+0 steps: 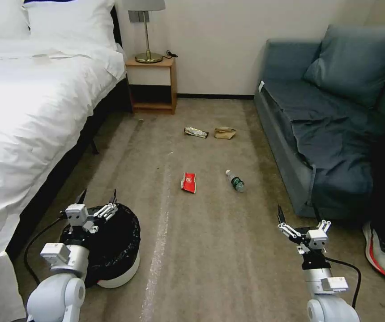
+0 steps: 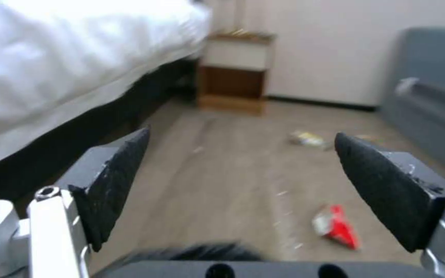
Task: Pick up the trash bin, then pick up the garbage on the floor and place it into the trash bin.
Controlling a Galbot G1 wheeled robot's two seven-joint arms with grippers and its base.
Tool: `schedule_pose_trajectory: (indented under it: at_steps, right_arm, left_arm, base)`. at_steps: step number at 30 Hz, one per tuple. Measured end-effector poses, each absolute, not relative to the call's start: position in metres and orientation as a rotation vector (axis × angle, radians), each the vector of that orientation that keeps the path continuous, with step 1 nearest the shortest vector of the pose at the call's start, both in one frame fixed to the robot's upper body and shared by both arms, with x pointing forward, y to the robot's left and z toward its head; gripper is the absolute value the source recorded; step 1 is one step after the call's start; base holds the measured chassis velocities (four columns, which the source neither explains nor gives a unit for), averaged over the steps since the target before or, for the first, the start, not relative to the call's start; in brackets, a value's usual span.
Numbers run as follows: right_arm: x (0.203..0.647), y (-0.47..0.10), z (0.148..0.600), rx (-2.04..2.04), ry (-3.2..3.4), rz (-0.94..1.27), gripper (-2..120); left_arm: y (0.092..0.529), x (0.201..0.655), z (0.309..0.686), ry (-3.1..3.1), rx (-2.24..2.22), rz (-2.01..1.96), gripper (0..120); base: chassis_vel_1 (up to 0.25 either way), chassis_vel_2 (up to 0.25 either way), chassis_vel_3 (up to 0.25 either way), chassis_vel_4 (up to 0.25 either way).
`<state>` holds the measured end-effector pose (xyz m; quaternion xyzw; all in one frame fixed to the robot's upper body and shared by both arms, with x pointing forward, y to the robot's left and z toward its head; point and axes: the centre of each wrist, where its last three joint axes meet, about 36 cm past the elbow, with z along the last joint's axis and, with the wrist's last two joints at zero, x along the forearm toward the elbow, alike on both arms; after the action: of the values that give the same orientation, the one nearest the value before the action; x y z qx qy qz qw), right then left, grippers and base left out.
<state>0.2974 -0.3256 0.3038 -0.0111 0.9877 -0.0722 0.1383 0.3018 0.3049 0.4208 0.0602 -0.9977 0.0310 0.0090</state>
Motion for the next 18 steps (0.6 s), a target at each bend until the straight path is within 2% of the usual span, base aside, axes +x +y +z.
schedule_pose_trajectory:
  at_steps: [8,11,18]
  right_arm:
    - [0.298,-0.328,0.299,-0.032,2.856,-0.213,100]
    - [0.299,-0.327,0.298,-0.035,2.853,-0.21,100]
    - [0.301,-0.326,0.298,-0.041,2.85,-0.21,100]
  left_arm:
    - [0.309,0.285,0.437,-2.944,0.709,0.197,93]
    - [0.318,0.285,0.428,-2.828,0.874,0.309,93]
    - [0.325,0.289,0.41,-2.676,0.938,0.466,94]
  base:
    - [0.0,0.0,0.0,0.0]
    - [0.0,0.0,0.0,0.0]
    - [0.0,0.0,0.0,0.0]
